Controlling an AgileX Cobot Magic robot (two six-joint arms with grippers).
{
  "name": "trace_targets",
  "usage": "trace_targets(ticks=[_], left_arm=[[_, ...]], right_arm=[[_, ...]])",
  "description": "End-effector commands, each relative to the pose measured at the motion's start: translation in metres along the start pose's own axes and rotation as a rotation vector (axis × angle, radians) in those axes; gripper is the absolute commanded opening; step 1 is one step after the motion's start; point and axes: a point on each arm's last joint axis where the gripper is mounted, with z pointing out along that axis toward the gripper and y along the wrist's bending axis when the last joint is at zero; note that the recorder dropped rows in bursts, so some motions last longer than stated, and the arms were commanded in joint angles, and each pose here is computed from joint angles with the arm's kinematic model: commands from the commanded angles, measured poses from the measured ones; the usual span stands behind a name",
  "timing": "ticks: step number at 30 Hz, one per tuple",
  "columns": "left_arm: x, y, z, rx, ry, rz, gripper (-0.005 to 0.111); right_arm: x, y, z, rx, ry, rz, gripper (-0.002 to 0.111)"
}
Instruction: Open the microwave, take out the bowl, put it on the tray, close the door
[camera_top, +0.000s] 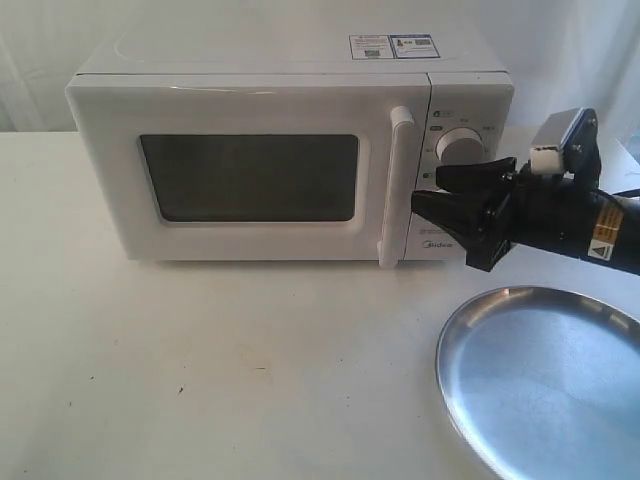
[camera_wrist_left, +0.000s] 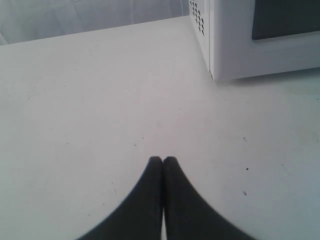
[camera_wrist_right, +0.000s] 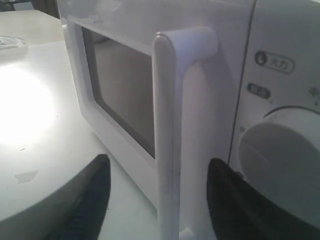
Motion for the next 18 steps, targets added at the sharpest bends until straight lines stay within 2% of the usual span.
trace_targets(ticks=[1,10,14,16,18], left_arm=[[-0.001,0.000,0.000,0.002,-0.004,-0.010,0.000],[-0.001,0.000,0.000,0.002,-0.004,-0.010,0.000],[-0.001,0.000,0.000,0.002,-0.004,-0.010,0.000],[-0.001,0.000,0.000,0.002,-0.004,-0.010,0.000],[-0.001,0.000,0.000,0.002,-0.004,-0.010,0.000]], right_arm=[[-0.001,-0.001,0.004,-0.019,0.028,-0.010,0.051],[0.012,0.001,0.039,-0.028,0.173,-0.056,0.050],[0.008,0.001,0.048,-0.033,0.167,-0.074,0.047],[0.006,0.001,0.049,-0.037,0.156,-0.079,0.042],[0.005,0.000,0.049,-0.032,0.157,-0.088,0.030]])
